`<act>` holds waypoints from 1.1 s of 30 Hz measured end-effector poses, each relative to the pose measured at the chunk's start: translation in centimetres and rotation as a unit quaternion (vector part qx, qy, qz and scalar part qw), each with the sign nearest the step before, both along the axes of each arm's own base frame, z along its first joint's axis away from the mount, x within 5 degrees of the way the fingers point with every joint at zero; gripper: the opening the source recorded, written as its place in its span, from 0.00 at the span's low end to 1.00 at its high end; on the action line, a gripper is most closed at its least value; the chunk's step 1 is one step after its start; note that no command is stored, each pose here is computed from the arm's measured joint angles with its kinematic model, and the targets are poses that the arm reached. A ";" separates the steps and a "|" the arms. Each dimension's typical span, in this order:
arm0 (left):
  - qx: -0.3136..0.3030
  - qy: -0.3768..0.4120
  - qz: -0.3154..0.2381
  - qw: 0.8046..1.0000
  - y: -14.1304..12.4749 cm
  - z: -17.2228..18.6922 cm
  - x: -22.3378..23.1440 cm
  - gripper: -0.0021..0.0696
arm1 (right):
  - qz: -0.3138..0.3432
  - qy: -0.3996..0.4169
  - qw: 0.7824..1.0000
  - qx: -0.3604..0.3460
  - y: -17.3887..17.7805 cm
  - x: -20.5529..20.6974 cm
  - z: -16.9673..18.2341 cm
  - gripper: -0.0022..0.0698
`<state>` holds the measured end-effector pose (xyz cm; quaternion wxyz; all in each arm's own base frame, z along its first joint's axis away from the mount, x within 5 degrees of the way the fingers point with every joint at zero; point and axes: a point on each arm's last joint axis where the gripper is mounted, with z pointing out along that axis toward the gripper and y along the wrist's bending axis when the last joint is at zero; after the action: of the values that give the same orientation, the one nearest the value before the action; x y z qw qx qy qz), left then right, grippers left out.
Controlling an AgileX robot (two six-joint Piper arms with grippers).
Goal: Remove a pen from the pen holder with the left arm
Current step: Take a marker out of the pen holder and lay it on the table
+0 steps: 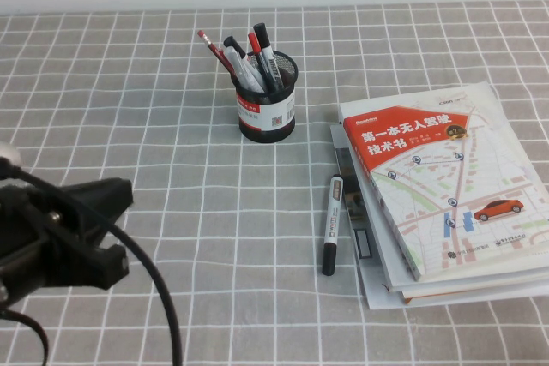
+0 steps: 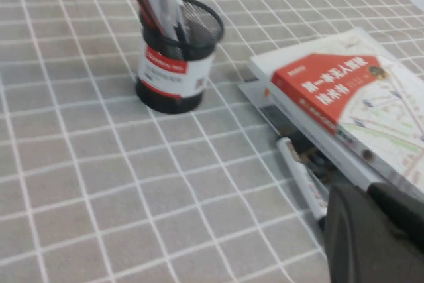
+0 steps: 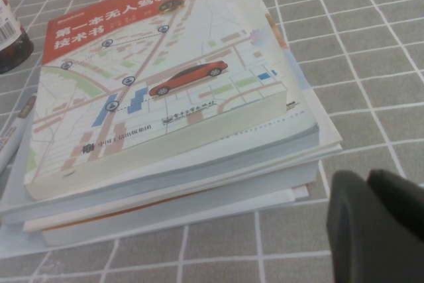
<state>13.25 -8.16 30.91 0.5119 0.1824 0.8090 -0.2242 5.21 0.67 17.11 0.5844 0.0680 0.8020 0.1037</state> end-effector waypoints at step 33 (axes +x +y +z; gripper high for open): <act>0.027 -0.131 0.251 0.959 7.7 -12.3 -7.7 0.03 | 0.000 0.000 1.000 0.000 0.0 0.0 0.0 0.01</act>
<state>5.60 -0.49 18.58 0.6484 0.0150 0.7601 -0.0403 5.21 0.67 17.11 0.5844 0.0680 0.8020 0.1037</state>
